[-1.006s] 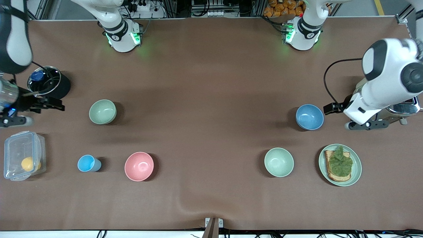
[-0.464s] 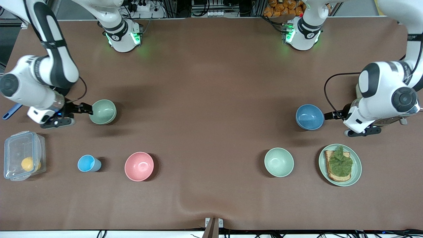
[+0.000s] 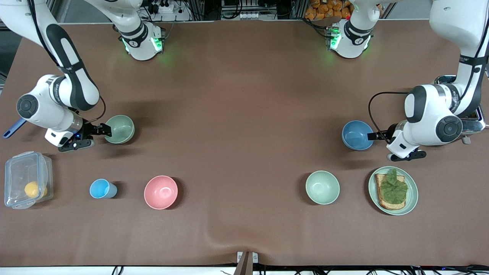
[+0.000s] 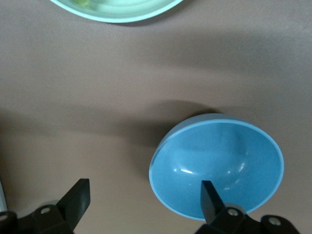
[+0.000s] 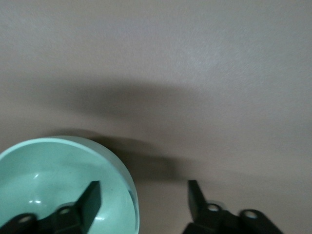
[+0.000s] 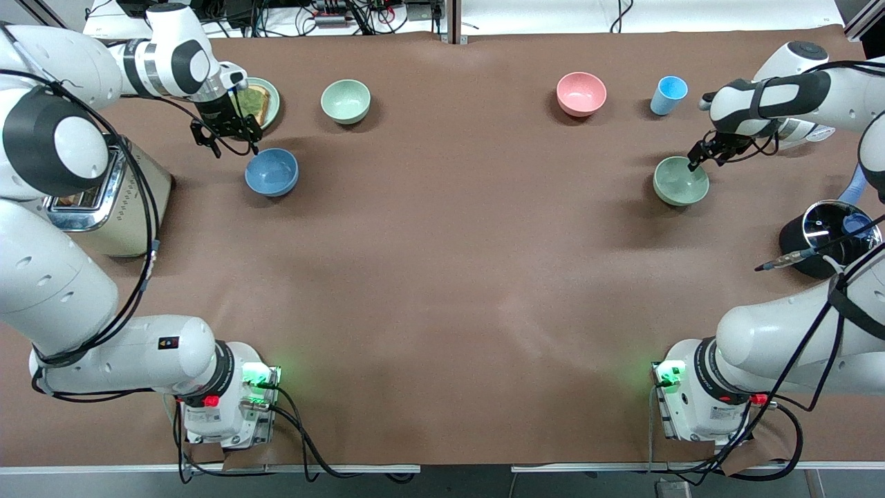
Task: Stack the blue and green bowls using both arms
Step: 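Grasp the green bowl with the right gripper while the left gripper grasps the blue bowl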
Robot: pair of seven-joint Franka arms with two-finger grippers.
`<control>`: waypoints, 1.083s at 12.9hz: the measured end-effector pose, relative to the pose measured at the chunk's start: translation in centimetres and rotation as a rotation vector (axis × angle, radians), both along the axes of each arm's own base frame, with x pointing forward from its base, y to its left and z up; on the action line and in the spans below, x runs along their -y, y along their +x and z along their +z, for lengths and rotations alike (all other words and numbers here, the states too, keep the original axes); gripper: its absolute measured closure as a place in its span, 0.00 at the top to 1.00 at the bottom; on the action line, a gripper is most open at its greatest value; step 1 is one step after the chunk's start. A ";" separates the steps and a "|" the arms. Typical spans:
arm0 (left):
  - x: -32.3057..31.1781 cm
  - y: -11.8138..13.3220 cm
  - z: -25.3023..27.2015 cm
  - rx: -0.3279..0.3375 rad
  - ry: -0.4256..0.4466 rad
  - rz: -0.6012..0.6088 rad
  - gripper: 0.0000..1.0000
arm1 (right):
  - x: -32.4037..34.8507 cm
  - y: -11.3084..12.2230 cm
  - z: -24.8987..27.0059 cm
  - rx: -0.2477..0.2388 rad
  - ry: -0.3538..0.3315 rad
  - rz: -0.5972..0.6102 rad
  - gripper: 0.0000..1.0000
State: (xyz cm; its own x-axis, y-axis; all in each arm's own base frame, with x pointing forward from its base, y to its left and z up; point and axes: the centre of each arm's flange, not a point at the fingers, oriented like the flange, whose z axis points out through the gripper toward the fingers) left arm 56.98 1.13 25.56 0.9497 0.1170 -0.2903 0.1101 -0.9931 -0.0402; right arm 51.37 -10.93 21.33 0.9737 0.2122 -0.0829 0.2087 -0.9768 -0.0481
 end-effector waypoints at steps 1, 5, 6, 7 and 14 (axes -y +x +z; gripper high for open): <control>0.0 -0.1 -0.3 -0.006 0.000 0.000 1.00 | -0.1 0.0 -0.3 -0.005 0.002 0.003 0.60; 0.0 -0.8 -2.1 -0.042 -0.002 0.000 1.00 | -0.9 -0.3 -0.8 -0.016 0.012 0.008 0.14; 0.0 -0.9 -2.5 -0.050 -0.002 0.001 1.00 | -1.0 -0.3 -0.7 -0.019 0.016 0.006 0.05; -0.2 -1.0 -2.9 -0.057 -0.003 0.004 1.00 | -1.1 -0.3 -0.5 -0.020 0.020 0.003 0.05; -1.2 -1.1 -5.1 -0.064 -0.006 0.022 0.81 | -8.6 2.8 5.0 -0.135 0.090 -0.201 0.05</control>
State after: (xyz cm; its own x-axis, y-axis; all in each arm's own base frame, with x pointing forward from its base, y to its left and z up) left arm 55.85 2.31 20.50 0.9264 0.1358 -0.3512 0.1294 -0.9907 -0.0416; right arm 54.19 -2.36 26.30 0.9785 0.0282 -0.2043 -0.0031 -0.9885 -0.1513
